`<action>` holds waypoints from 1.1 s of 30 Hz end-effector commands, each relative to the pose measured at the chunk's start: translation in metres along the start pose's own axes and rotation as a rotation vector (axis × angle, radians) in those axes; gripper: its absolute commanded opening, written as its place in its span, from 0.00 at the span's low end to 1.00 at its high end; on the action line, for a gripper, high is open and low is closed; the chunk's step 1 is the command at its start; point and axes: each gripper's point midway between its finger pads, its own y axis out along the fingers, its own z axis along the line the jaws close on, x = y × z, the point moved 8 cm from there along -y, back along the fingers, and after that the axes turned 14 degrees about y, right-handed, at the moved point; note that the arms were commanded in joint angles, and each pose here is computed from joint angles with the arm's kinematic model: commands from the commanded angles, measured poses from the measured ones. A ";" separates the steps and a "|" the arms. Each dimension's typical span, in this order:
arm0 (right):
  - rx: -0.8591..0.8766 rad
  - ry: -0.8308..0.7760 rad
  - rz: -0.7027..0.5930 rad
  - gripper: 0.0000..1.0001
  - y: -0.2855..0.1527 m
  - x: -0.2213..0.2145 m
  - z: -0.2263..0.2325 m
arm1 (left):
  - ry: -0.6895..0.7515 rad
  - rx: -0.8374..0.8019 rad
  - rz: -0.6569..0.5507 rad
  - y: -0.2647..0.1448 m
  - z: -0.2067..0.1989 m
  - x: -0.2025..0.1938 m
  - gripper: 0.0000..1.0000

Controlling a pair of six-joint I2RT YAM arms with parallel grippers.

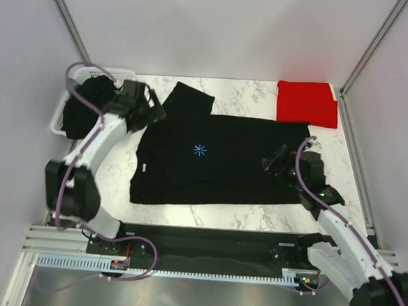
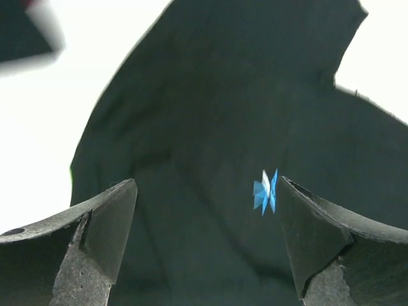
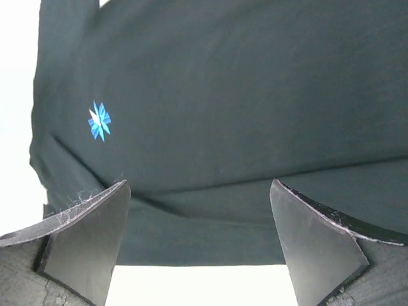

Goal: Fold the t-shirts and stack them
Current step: Fold the tshirt

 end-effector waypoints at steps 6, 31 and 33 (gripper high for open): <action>0.167 -0.145 -0.073 0.98 0.033 -0.045 0.025 | 0.250 -0.025 -0.162 0.142 -0.046 0.097 0.96; 0.214 -0.103 -0.030 0.98 0.051 -0.052 0.021 | -0.119 -0.331 -0.276 0.315 -0.089 0.108 0.76; 0.212 -0.100 -0.023 0.98 0.052 -0.052 0.021 | -0.113 -0.369 -0.263 0.315 -0.093 0.105 0.67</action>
